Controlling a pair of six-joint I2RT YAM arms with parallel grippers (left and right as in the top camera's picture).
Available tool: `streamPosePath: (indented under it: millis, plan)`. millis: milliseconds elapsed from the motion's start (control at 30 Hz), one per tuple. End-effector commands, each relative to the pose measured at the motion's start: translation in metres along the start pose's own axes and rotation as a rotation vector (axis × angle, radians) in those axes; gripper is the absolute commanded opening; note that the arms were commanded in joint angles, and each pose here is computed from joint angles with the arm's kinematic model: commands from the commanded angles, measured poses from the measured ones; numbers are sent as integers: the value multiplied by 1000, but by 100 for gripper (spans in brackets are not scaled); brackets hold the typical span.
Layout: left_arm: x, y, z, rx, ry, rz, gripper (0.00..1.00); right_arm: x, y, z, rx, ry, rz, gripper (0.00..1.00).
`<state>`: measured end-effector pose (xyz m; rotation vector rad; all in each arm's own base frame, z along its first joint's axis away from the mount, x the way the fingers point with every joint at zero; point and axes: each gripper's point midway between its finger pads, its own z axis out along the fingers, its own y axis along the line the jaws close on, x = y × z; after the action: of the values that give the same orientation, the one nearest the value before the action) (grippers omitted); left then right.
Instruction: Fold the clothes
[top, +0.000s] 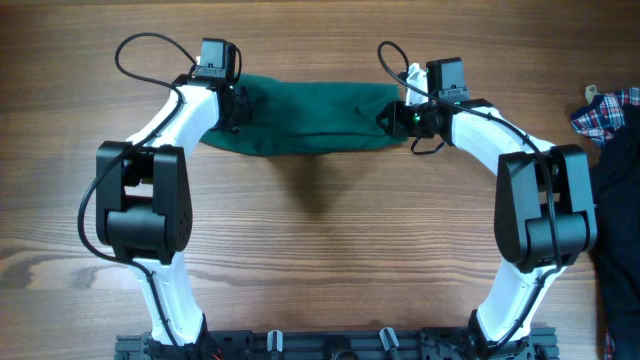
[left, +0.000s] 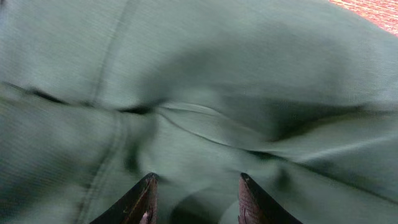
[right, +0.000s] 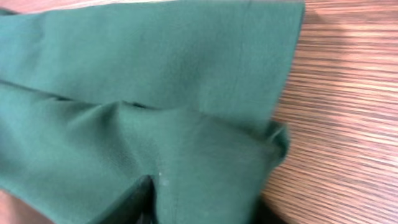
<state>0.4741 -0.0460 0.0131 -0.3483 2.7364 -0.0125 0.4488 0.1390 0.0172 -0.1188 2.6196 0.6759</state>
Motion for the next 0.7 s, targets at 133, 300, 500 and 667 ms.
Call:
streamPosePath:
  millis: [133, 300, 500, 667]
  plan:
    - [5, 8, 8, -27, 16, 0, 42, 6, 29, 2, -194, 18, -64, 4]
    - [-18, -15, -9, 13, -56, 20, 39, -19, 2, -25, -243, -61, -4, 4]
    - [-49, -92, -81, 143, -223, 112, 46, -20, -67, -49, -105, -86, 61, 4]
    - [-49, -102, -99, 210, -229, 114, 47, -3, -136, -83, 124, -3, 80, 4]
